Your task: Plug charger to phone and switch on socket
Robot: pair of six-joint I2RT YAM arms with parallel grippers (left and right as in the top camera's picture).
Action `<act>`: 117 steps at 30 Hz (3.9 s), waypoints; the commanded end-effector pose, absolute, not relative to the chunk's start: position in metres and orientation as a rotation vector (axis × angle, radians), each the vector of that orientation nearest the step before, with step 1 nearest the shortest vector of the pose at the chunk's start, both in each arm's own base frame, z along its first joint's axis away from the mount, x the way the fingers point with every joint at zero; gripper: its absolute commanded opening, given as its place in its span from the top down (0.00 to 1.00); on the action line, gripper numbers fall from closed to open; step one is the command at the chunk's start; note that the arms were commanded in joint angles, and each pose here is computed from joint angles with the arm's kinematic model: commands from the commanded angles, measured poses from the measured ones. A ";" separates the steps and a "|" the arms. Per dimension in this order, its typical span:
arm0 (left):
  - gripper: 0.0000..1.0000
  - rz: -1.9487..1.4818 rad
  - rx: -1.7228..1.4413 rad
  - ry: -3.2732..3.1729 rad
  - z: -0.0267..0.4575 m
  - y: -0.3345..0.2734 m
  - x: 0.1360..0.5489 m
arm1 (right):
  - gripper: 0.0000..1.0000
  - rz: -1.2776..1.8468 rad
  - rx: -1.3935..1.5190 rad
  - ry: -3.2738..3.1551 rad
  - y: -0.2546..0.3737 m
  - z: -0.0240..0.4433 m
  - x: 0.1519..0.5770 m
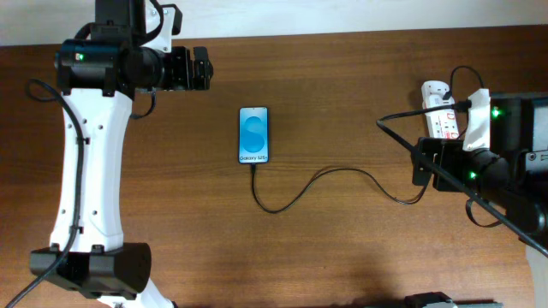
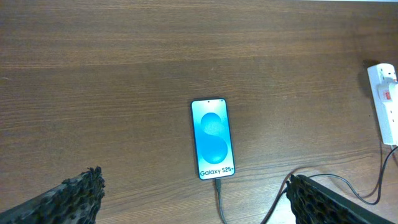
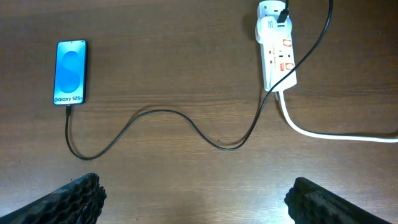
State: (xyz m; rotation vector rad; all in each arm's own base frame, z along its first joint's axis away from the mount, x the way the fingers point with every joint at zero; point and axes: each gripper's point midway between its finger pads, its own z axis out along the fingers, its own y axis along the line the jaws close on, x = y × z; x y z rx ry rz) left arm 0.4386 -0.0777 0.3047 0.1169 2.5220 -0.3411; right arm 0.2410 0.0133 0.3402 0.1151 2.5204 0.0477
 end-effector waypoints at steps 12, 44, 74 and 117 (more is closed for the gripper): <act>0.01 -0.325 0.137 2.482 0.319 -0.076 0.436 | 0.02 0.170 0.082 1.996 0.022 0.254 0.242; 0.00 -0.325 0.137 2.482 0.319 -0.076 0.436 | 0.02 0.207 0.065 1.571 0.022 0.175 0.246; 0.01 -0.160 0.081 2.529 0.244 -0.047 0.361 | 0.02 0.201 0.068 1.651 0.022 0.156 0.245; 0.01 0.140 0.320 1.613 0.158 -0.020 0.245 | 0.02 0.200 0.068 1.651 0.022 0.156 0.245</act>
